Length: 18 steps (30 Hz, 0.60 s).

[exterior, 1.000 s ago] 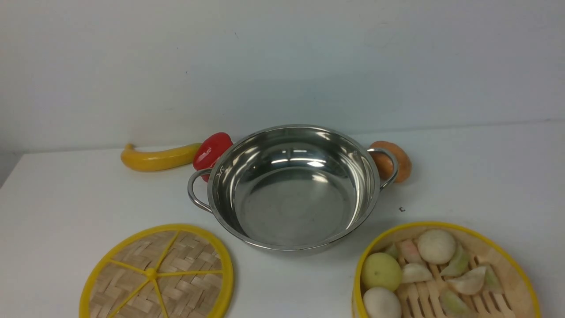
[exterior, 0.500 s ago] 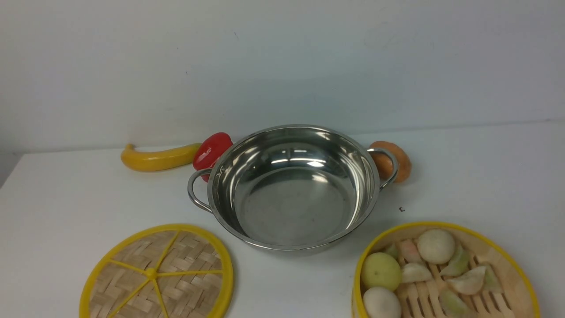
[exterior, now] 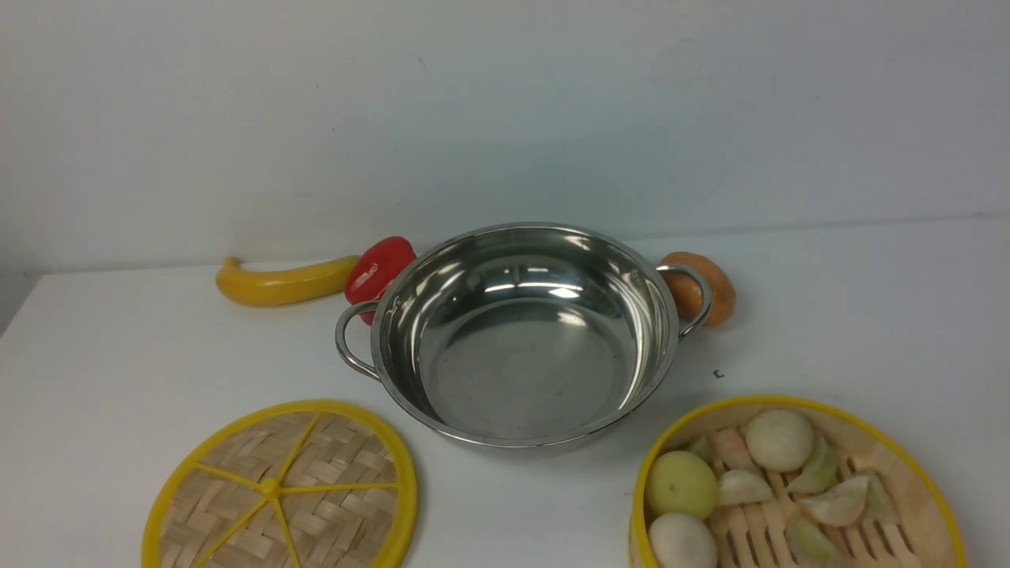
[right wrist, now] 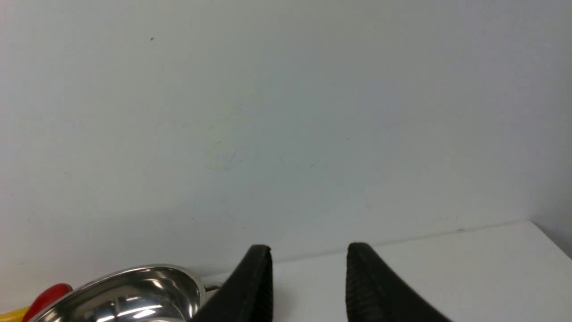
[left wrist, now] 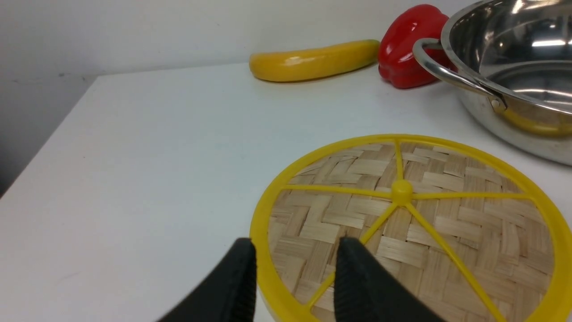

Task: Place the steamer in the pot on the white table, and put the lid on the steamer.
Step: 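Reach for and grasp the rim of the bamboo steamer holding the buns with the right gripper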

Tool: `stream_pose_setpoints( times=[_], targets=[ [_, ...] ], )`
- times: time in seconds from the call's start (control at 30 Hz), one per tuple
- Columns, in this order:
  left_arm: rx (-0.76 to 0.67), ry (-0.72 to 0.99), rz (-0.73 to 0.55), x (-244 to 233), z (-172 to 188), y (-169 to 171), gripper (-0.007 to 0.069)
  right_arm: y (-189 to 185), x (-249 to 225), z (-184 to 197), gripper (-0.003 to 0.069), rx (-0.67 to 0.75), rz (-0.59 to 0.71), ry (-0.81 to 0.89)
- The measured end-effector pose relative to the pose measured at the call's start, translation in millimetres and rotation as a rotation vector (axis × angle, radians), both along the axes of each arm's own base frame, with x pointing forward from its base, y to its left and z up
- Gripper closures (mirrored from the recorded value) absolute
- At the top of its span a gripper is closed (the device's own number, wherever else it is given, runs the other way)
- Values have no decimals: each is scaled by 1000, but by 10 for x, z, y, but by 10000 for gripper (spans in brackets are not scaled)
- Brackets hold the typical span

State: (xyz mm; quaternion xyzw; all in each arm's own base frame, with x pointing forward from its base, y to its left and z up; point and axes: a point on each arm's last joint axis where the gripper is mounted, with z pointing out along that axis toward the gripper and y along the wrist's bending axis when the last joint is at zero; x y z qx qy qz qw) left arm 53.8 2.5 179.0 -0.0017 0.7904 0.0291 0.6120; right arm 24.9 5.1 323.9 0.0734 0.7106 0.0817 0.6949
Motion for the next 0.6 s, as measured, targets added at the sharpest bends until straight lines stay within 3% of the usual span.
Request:
stream_pose_setpoints(
  times=[0.37, 0.6],
  targets=[
    [0, 0, 0, 0, 0, 0, 384, 22, -1, 3, 411, 37, 23, -2],
    [0, 0, 0, 0, 0, 0, 384, 172, 100, 63, 411, -9, 200, 126]
  ],
)
